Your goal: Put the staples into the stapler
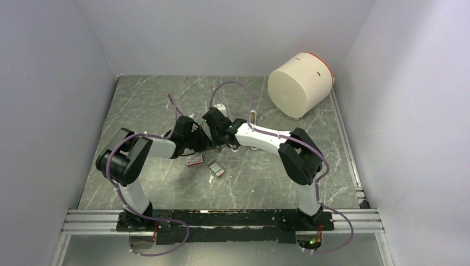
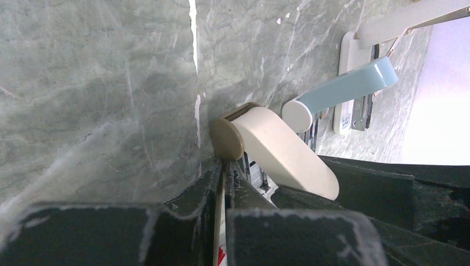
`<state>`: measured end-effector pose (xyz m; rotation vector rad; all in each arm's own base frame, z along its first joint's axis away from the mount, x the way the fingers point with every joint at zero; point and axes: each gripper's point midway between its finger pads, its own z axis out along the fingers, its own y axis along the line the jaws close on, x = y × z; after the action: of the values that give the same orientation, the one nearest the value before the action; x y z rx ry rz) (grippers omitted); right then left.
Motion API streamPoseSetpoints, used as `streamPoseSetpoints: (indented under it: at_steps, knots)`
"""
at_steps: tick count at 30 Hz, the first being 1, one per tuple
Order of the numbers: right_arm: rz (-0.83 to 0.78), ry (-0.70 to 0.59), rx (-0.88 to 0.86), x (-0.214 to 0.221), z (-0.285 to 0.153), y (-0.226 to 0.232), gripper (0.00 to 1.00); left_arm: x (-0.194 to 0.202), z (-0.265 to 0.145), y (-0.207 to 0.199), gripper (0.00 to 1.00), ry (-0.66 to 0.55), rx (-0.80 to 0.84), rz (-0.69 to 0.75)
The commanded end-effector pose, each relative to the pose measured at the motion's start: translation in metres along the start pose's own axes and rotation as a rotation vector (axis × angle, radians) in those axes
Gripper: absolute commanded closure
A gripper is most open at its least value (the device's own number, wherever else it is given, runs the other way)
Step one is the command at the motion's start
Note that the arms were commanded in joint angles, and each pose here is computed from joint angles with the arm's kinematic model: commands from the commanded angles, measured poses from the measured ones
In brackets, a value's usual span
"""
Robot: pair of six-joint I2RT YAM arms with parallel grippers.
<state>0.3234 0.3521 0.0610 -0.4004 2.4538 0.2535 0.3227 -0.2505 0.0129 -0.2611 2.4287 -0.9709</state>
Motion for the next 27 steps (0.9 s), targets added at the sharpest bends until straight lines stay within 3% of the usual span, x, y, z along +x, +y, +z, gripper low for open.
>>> streamPoseSetpoints:
  at_steps: [1,17,24,27]
  knots:
    - [-0.014,0.065,-0.026,0.021,-0.008,0.01,0.82,0.033,0.006,0.057,0.93,0.07,-0.21,0.012]
    - [-0.033,0.106,0.043,0.042,0.016,0.003,0.82,0.015,-0.011,0.006,0.9,0.052,-0.053,-0.001]
    - [-0.033,0.109,0.051,0.042,0.022,0.004,0.8,0.001,-0.025,0.006,0.88,-0.011,-0.09,0.0]
    - [-0.03,0.102,0.047,0.038,0.018,0.006,0.74,-0.007,-0.035,0.009,0.87,-0.055,-0.122,0.001]
